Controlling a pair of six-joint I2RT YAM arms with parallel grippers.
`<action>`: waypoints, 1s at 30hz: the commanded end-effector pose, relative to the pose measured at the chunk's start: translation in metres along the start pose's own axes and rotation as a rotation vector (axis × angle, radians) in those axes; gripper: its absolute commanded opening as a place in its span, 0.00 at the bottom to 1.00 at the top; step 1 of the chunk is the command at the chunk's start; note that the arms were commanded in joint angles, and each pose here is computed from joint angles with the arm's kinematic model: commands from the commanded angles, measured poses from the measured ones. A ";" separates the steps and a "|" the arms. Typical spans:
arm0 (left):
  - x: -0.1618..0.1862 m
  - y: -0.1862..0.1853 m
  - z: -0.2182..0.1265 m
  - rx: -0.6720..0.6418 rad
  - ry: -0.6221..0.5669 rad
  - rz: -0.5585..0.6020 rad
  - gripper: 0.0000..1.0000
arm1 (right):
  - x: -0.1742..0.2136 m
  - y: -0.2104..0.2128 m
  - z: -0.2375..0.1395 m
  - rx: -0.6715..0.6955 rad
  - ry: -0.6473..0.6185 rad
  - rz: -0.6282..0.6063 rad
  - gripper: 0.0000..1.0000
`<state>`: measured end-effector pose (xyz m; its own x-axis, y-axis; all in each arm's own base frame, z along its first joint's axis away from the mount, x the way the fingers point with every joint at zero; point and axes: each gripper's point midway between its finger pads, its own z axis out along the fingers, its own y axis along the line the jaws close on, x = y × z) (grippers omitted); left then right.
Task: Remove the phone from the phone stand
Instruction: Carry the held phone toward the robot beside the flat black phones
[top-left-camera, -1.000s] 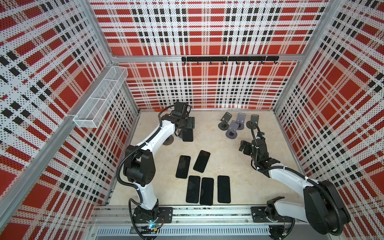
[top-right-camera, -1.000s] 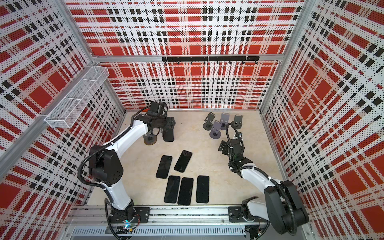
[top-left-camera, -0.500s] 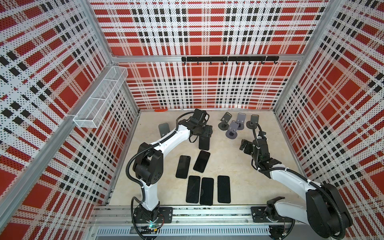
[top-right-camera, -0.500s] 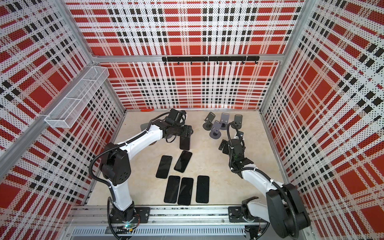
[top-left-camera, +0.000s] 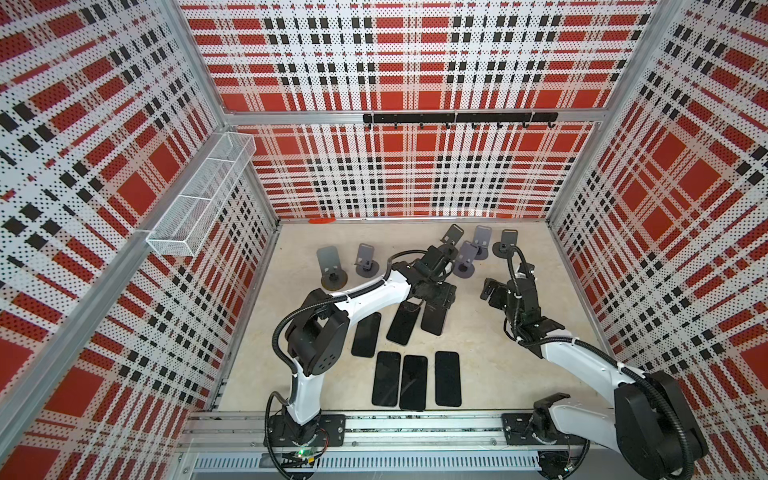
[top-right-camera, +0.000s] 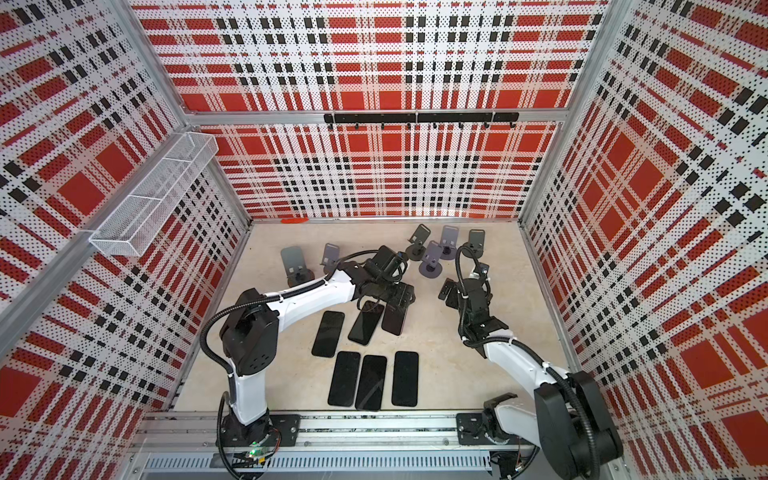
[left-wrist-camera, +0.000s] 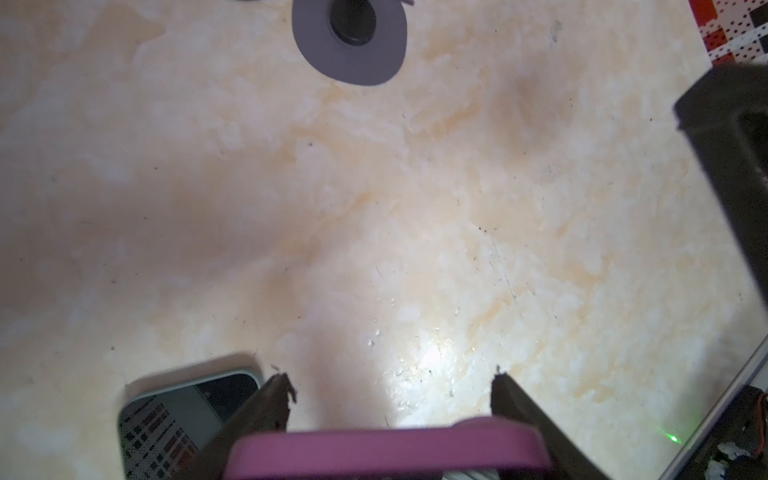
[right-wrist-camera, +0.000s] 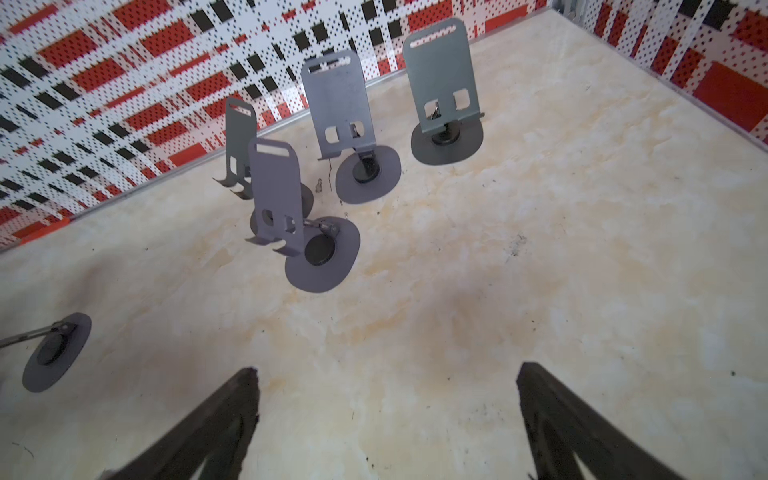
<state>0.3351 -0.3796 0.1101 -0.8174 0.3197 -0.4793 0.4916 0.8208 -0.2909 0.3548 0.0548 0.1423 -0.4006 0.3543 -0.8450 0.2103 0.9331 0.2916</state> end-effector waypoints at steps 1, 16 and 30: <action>0.005 -0.005 0.015 0.007 0.015 0.002 0.50 | -0.014 -0.005 -0.011 0.000 -0.077 0.038 1.00; 0.025 -0.013 0.058 -0.065 0.064 0.011 0.51 | -0.015 -0.007 -0.013 0.004 -0.082 0.039 1.00; 0.049 0.005 0.088 -0.164 0.111 0.006 0.55 | -0.015 -0.007 -0.011 0.008 -0.082 0.037 1.00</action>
<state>0.3266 -0.4015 0.0266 -0.8431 0.3592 -0.4002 0.4553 0.8728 -0.1758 0.3449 0.0472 0.1504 -0.3484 0.3693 -0.8615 0.2173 0.9259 0.3090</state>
